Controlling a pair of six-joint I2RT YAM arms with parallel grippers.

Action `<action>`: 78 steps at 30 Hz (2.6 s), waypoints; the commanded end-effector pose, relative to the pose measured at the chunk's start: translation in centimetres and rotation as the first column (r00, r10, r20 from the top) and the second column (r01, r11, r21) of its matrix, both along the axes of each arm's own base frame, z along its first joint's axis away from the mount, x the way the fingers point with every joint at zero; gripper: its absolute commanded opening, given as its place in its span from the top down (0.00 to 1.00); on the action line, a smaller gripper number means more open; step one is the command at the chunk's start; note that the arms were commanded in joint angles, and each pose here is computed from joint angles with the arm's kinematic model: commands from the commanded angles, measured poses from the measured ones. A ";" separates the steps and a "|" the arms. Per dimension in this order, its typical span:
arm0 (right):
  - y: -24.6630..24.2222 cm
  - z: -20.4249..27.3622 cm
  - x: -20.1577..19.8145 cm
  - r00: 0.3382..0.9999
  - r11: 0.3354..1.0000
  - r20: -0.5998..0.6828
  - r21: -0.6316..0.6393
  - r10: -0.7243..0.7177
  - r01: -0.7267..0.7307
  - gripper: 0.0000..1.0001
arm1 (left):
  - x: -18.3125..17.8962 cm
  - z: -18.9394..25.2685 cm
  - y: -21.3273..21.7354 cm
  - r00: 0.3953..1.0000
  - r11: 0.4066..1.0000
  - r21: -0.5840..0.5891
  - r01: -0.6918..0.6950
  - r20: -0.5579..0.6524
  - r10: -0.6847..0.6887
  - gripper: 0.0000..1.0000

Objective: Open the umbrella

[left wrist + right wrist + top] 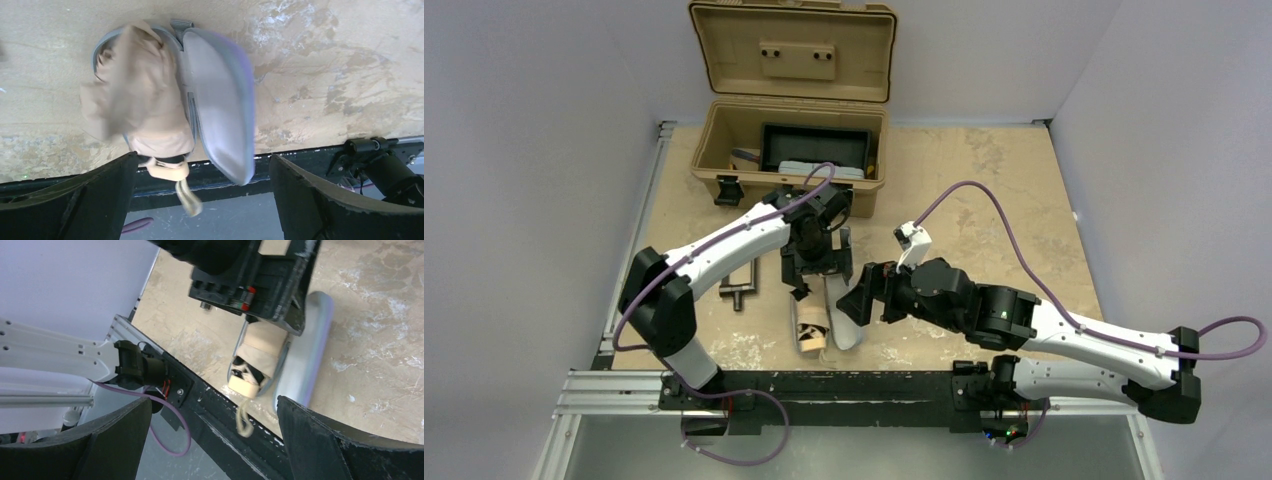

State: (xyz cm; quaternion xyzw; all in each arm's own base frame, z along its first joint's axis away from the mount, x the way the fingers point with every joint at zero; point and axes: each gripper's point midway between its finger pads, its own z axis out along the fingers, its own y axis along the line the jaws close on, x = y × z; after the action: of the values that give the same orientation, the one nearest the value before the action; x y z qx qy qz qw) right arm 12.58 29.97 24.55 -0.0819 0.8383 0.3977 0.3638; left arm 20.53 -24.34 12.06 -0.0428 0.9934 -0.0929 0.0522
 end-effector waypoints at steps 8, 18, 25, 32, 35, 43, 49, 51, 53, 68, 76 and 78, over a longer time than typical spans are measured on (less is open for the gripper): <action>-0.1 -1.8 1.0 0.997 0.997 -0.032 -0.040 -0.069 0.068 0.07 | -3.1 3.1 5.4 0.988 0.998 -0.021 -0.051 0.147 0.054 0.01; 2.1 -5.1 1.9 0.998 0.991 -0.037 -0.122 -0.053 0.048 0.07 | -5.2 1.2 6.8 0.985 0.994 -0.057 -0.091 0.144 0.098 0.05; 3.3 -9.8 2.9 0.998 0.971 -0.048 -0.239 -0.039 0.026 0.09 | -5.8 1.4 7.6 0.979 0.992 -0.071 -0.108 0.164 0.118 0.05; 3.5 -13.7 3.9 0.998 0.944 -0.044 -0.328 -0.034 0.017 0.14 | -6.8 0.9 8.5 0.979 0.991 -0.069 -0.115 0.163 0.125 0.06; 3.7 -15.1 3.9 0.998 0.935 -0.050 -0.355 -0.023 0.004 0.17 | -6.8 0.8 8.4 0.978 0.990 -0.083 -0.118 0.166 0.130 0.08; 4.0 -17.5 4.2 0.998 0.916 -0.059 -0.400 0.003 -0.027 0.46 | -6.6 0.6 7.7 0.978 0.988 -0.109 -0.110 0.163 0.127 0.10; 4.1 -17.6 4.3 0.998 0.915 -0.060 -0.401 0.019 -0.042 0.84 | -6.3 0.0 7.1 0.980 0.988 -0.113 -0.106 0.155 0.123 0.12; 4.1 -16.9 4.4 0.998 0.919 -0.053 -0.392 0.018 -0.037 0.96 | -6.1 -0.1 6.9 0.980 0.988 -0.114 -0.106 0.155 0.124 0.13; 4.2 -15.8 4.6 0.999 0.926 -0.044 -0.377 0.016 -0.032 1.00 | -6.0 -0.3 6.8 0.981 0.988 -0.110 -0.105 0.153 0.122 0.14; 3.2 -8.0 4.3 1.000 0.963 -0.008 -0.268 -0.007 0.005 1.00 | -5.0 -2.2 6.2 0.986 0.992 -0.064 -0.107 0.123 0.114 0.18; 2.5 -7.4 4.2 1.000 0.963 0.001 -0.267 -0.013 0.013 1.00 | -4.5 -3.0 6.0 0.988 0.994 -0.040 -0.101 0.111 0.105 0.19; 2.2 -7.3 4.2 1.000 0.960 0.003 -0.278 -0.021 0.021 1.00 | -4.5 -3.2 6.1 0.988 0.994 -0.028 -0.104 0.110 0.107 0.19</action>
State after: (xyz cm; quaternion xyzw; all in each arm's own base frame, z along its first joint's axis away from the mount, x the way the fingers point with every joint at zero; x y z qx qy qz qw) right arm 16.17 32.13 14.39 -0.1421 0.8979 0.2569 0.3279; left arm 15.37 -18.03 8.96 -0.0896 0.9854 -0.1022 0.1023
